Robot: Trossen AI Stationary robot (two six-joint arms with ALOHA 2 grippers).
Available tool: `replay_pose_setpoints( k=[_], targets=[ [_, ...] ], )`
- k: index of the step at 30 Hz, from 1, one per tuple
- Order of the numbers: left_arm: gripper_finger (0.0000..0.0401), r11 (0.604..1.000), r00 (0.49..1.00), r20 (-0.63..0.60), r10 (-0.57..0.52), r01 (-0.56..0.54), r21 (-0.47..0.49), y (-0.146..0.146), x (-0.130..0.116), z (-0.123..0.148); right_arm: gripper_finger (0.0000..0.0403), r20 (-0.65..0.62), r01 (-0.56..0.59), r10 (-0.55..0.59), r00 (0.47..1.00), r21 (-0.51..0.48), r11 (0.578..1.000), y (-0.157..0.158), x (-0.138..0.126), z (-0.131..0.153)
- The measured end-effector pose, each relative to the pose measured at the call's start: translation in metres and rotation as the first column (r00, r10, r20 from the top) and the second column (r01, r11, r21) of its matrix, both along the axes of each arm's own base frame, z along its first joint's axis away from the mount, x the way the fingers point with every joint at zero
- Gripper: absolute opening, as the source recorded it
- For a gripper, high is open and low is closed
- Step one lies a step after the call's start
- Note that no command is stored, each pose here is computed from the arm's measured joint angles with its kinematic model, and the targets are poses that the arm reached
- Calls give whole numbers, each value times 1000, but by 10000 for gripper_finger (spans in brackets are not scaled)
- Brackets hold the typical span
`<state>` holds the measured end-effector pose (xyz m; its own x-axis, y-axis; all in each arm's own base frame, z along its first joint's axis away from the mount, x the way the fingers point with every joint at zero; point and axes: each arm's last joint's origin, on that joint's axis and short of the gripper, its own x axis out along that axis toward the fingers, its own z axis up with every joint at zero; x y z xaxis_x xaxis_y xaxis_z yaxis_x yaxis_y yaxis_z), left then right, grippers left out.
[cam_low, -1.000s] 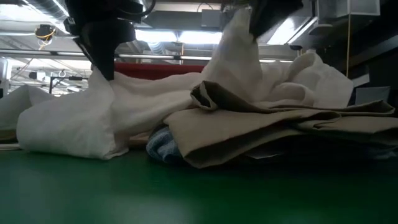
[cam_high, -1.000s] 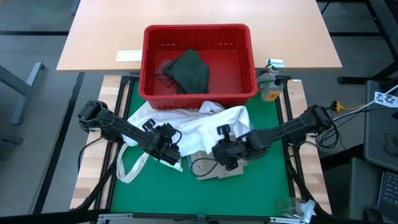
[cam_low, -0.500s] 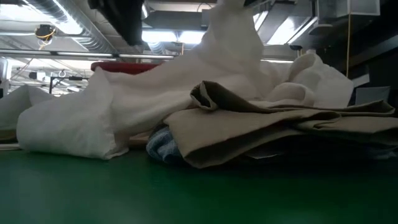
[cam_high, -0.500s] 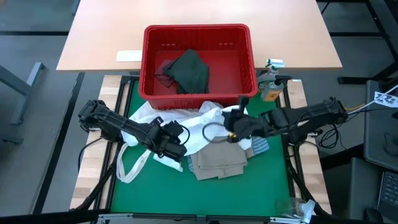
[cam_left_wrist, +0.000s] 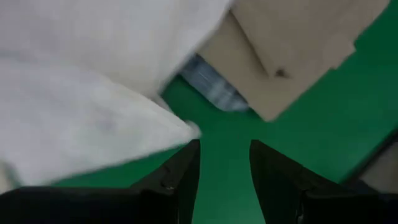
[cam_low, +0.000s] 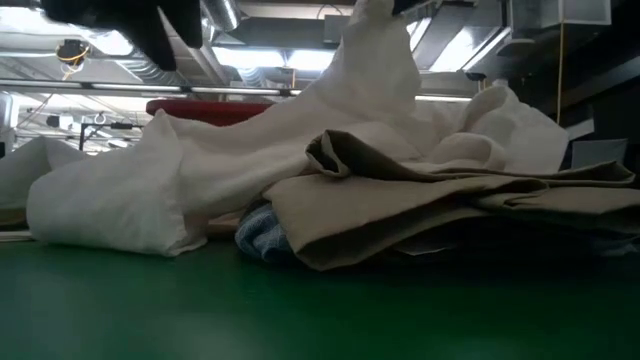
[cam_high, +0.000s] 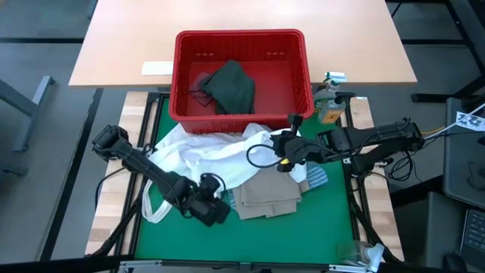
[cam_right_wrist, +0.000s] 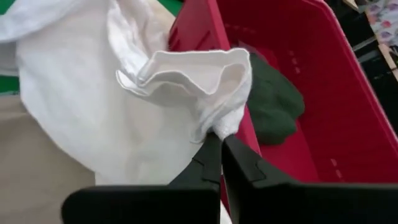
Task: Fold Laundry from Bin
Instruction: Fold the white polo shirt
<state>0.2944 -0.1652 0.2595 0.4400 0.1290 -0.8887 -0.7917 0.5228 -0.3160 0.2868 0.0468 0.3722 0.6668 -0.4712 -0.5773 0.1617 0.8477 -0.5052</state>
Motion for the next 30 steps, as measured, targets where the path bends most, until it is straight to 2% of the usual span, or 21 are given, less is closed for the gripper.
replay_pose_setpoints(
  k=[4, 8, 14, 17, 22, 30],
  targets=[
    [134, 999, 999, 42, 21, -19, -46, -8, -2, -16, 2, -16, -42, 42, 999, 19, 999, 1, 0, -1],
    [134, 995, 1000, 16, -4, 5, -95, -11, -6, -30, 2, -28, -65, 66, 997, 17, 998, 1, 0, -1],
    [134, 996, 1000, -15, 9, -11, -83, -7, -11, -44, 2, -29, -67, 68, 997, 15, 998, 1, 0, -1],
    [134, 996, 998, -5, 57, -57, -62, -5, -12, -48, 2, -29, -67, 68, 997, 15, 998, 1, 0, -1],
    [134, 980, 984, -5, 178, -177, -85, 1, -13, -54, 4, -29, -67, 68, 997, 15, 998, 1, 0, -1],
    [134, 969, 973, -10, 230, -230, -87, 11, -8, -63, 5, -29, -67, 68, 997, 15, 998, 1, 0, -1]
  ],
)
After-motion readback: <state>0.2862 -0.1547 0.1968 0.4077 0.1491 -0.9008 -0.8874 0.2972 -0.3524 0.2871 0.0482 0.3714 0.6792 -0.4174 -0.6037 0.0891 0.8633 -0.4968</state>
